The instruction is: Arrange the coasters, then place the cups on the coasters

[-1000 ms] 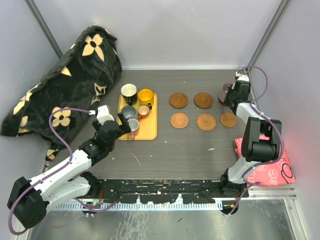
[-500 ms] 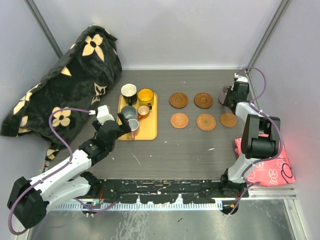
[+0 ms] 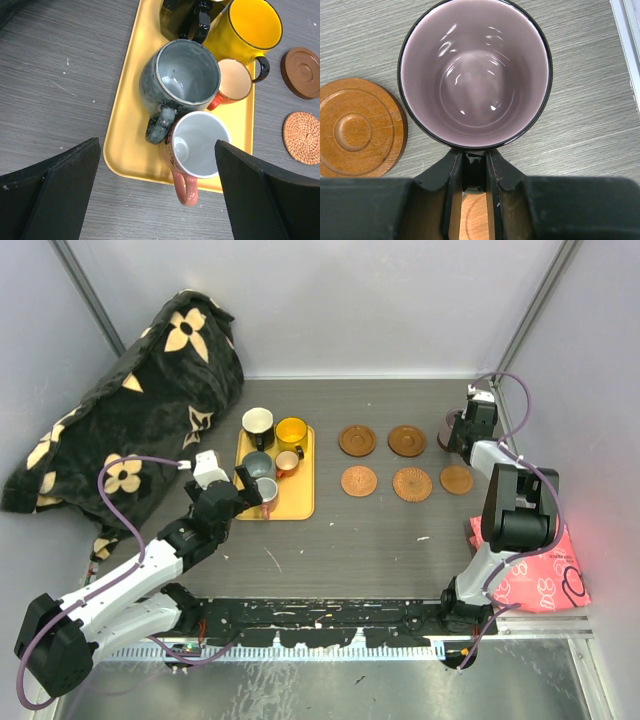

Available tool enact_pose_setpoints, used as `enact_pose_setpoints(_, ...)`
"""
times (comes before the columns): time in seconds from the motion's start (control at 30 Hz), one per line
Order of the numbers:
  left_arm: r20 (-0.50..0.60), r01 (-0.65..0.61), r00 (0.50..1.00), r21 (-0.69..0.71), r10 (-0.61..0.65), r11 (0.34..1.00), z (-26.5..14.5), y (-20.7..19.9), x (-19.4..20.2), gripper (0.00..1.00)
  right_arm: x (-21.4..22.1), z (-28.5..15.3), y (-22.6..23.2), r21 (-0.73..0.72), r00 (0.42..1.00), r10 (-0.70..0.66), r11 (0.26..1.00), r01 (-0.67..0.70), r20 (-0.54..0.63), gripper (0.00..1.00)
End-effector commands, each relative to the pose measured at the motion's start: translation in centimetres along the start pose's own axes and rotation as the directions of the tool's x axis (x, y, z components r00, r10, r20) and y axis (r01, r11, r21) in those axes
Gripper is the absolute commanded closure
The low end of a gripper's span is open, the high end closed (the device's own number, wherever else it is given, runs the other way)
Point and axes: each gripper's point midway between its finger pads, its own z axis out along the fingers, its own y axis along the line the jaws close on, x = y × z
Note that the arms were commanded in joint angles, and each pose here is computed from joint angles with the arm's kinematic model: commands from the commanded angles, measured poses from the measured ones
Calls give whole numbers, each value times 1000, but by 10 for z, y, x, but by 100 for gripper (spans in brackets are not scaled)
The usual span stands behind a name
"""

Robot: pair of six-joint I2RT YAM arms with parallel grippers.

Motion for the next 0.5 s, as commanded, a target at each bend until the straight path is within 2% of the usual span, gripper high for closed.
enact_pose_setpoints(0.0, 43, 49, 998, 20, -50, 999, 0, -6, -13, 2, -59, -6, -1, 8, 988, 12, 1000, -14, 154, 100)
enact_pose_setpoints(0.33, 45, 51, 998, 21, -52, 999, 0, -6, -14, 2, -51, -4, -2, 18, 992, 21, 1000, -23, 122, 99)
enact_pose_setpoints(0.47, 44, 51, 998, 21, -52, 998, 0, -6, -14, 2, -51, -5, -3, 24, 993, 19, 999, -22, 118, 91)
